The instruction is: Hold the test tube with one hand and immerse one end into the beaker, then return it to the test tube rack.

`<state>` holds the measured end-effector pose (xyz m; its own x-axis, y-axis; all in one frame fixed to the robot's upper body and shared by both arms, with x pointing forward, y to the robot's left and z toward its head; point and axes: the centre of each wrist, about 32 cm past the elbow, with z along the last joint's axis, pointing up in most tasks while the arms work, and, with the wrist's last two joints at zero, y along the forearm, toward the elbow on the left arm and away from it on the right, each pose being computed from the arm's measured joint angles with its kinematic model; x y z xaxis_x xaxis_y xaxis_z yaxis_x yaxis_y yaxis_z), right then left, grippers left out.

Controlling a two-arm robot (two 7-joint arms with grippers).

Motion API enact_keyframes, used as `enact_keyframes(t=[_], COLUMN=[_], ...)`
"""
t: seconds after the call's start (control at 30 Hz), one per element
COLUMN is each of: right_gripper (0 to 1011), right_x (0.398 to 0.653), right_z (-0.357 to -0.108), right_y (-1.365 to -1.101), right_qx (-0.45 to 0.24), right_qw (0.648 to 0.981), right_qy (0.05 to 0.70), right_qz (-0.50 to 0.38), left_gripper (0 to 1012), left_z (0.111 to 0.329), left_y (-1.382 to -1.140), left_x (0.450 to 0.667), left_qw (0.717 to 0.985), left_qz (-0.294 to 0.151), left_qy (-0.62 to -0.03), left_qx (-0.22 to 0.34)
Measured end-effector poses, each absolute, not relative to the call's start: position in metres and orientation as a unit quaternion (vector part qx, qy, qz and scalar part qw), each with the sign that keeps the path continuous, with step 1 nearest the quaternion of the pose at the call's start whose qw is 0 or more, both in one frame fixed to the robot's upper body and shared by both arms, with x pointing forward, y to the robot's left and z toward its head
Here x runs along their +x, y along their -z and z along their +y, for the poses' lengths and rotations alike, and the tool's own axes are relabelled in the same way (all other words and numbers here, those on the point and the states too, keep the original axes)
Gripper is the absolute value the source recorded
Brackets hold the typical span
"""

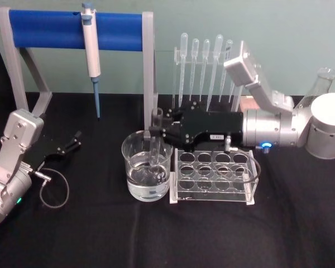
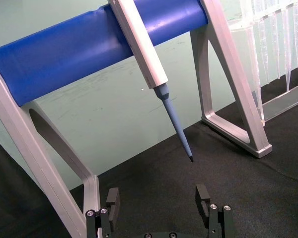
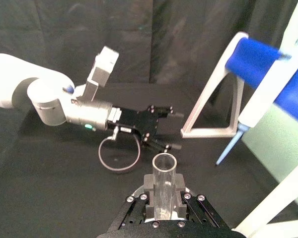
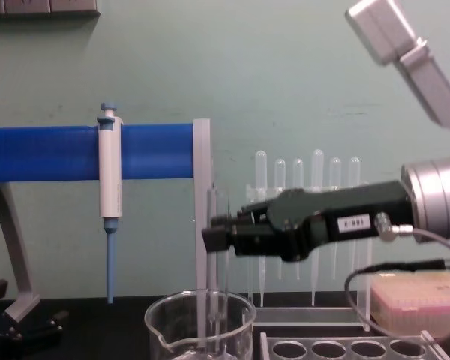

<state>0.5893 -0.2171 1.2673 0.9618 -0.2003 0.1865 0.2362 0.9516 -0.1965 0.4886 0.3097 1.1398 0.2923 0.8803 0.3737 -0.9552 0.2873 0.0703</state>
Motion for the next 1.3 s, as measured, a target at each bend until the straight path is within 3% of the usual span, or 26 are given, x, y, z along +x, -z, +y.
enact_keyframes(t=[0.7,1.03,1.3], right_gripper=[236,236,236], right_x=[0.575,0.558,0.536], right_z=[-0.231,-0.264,-0.296], right_y=[-1.349,-1.357,-1.346], right_qx=[-0.061,-0.056,-0.071], right_qw=[0.98,0.977,0.977], right_qy=[0.125,0.148,0.149], right_qz=[-0.139,-0.142,-0.131], left_gripper=[1000,1000,1000], left_z=[0.31,0.31,0.31], left_y=[-1.14,-1.14,-1.14], left_x=[0.489,0.489,0.489], left_qw=[0.791,0.791,0.791], left_qz=[-0.132,-0.132,-0.132], left_qy=[-0.58,-0.58,-0.58], left_qx=[0.141,0.141,0.141])
